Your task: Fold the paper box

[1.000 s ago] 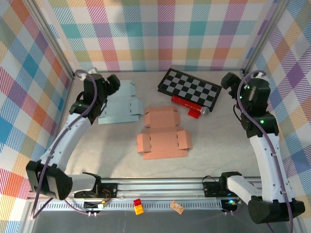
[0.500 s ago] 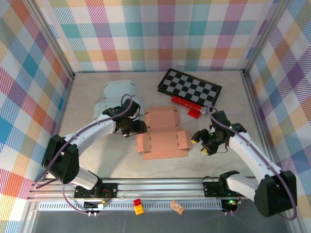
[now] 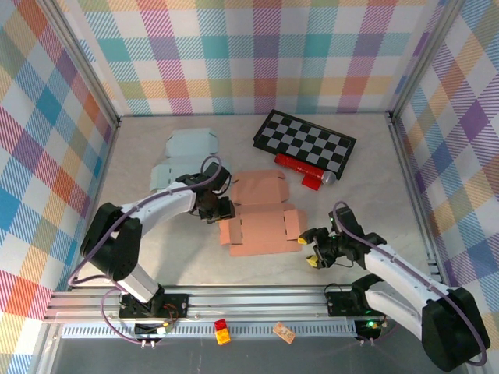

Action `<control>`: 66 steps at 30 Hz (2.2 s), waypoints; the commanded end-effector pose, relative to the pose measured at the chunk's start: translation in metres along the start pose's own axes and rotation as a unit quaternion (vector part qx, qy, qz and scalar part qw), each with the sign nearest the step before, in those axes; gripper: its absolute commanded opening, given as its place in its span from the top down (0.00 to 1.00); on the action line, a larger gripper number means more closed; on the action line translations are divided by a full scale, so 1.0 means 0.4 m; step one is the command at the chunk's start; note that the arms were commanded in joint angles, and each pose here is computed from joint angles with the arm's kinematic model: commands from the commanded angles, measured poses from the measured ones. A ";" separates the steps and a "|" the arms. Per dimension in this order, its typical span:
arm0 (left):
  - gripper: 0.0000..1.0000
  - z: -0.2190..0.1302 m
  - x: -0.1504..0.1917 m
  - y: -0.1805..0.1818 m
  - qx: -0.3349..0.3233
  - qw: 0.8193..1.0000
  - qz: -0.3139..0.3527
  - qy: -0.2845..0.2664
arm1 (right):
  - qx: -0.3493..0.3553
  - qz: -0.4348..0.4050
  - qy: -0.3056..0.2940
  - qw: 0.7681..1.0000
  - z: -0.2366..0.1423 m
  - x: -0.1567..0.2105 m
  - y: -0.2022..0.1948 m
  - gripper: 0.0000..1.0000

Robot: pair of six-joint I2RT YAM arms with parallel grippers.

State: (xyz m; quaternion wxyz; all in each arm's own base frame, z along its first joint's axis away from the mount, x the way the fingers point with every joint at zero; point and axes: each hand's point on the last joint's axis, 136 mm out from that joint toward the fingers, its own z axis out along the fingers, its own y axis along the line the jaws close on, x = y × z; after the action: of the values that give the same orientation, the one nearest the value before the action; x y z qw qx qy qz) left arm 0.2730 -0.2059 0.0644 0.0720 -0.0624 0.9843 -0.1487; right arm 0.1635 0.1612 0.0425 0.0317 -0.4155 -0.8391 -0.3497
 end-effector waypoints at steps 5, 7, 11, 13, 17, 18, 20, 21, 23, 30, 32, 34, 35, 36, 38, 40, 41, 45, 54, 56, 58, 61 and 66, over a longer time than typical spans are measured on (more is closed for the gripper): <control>0.63 0.032 -0.001 -0.015 0.011 1.000 0.006 0.001 | -0.062 0.003 -0.023 0.998 0.045 -0.044 0.099 0.42; 0.64 0.048 0.007 -0.003 0.002 1.000 0.007 0.007 | -0.064 -0.003 -0.031 0.997 0.050 -0.054 0.109 0.43; 0.65 0.080 0.020 0.014 -0.010 1.000 0.010 0.019 | -0.062 -0.005 -0.048 0.997 0.053 -0.069 0.098 0.43; 0.65 0.092 0.025 0.019 -0.015 1.000 0.011 0.023 | -0.068 -0.007 -0.061 0.996 0.049 -0.078 0.092 0.43; 0.66 0.119 0.036 0.024 -0.025 0.999 0.018 0.033 | -0.080 -0.005 -0.073 0.994 0.056 -0.092 0.079 0.45; 0.66 0.123 0.038 0.027 -0.029 0.999 0.020 0.034 | -0.083 -0.006 -0.075 0.994 0.058 -0.094 0.080 0.46; 0.66 0.127 0.041 0.029 -0.034 0.998 0.024 0.036 | -0.079 -0.011 -0.081 0.994 0.058 -0.100 0.077 0.47; 0.66 0.130 0.044 0.031 -0.037 0.998 0.026 0.038 | -0.085 -0.014 -0.086 0.993 0.055 -0.103 0.082 0.47; 0.66 0.133 0.048 0.033 -0.040 0.998 0.028 0.041 | -0.097 -0.018 -0.094 0.991 0.051 -0.109 0.093 0.48; 0.67 0.135 0.053 0.039 -0.046 0.997 0.032 0.044 | -0.116 -0.030 -0.116 0.986 0.035 -0.124 0.126 0.53; 0.67 0.136 0.053 0.038 -0.048 0.997 0.034 0.046 | -0.121 -0.032 -0.121 0.985 0.034 -0.127 0.133 0.55; 0.67 0.135 0.053 0.037 -0.047 0.997 0.035 0.046 | -0.121 -0.034 -0.121 0.985 0.036 -0.129 0.140 0.57; 0.67 0.135 0.051 0.036 -0.048 0.997 0.035 0.046 | -0.122 -0.034 -0.119 0.985 0.039 -0.129 0.143 0.59; 0.67 0.134 0.050 0.034 -0.047 0.997 0.036 0.046 | -0.119 -0.033 -0.117 0.985 0.042 -0.128 0.143 0.61; 0.67 0.134 0.049 0.034 -0.048 0.997 0.038 0.046 | -0.118 -0.034 -0.114 0.986 0.042 -0.127 0.151 0.65; 0.67 0.135 0.047 0.033 -0.048 0.997 0.038 0.045 | -0.114 -0.031 -0.122 0.986 0.036 -0.131 0.152 0.69; 0.67 0.134 0.046 0.031 -0.048 0.997 0.038 0.045 | -0.114 -0.029 -0.128 0.985 0.030 -0.134 0.153 0.70; 0.67 0.126 0.042 0.027 -0.045 0.997 0.039 0.039 | -0.111 -0.018 -0.144 0.983 0.016 -0.143 0.156 0.81; 0.65 0.107 0.034 0.021 -0.045 0.998 0.045 0.030 | -0.086 -0.027 -0.151 0.984 0.003 -0.144 0.165 0.94; 0.61 0.088 0.026 0.013 -0.042 0.998 0.044 0.021 | -0.081 -0.028 -0.151 0.985 -0.001 -0.141 0.170 0.97; 0.53 0.055 0.015 0.000 -0.040 0.998 0.047 0.005 | -0.071 -0.024 -0.153 0.985 -0.011 -0.139 0.175 1.00; 0.45 -0.020 -0.003 -0.037 -0.028 0.997 0.059 -0.034 | -0.059 -0.010 -0.159 0.985 -0.036 -0.135 0.182 1.00; 0.42 -0.174 -0.020 -0.082 -0.027 0.986 0.115 -0.119 | -0.053 0.023 -0.160 0.986 -0.084 -0.115 0.218 1.00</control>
State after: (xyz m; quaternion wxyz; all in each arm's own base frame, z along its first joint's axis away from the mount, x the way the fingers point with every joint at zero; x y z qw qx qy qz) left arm 0.2741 -0.2250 0.0990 0.1476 0.0062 0.9810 -0.1260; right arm 0.2547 0.1520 0.0925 -0.1322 -0.4575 -0.8073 -0.3486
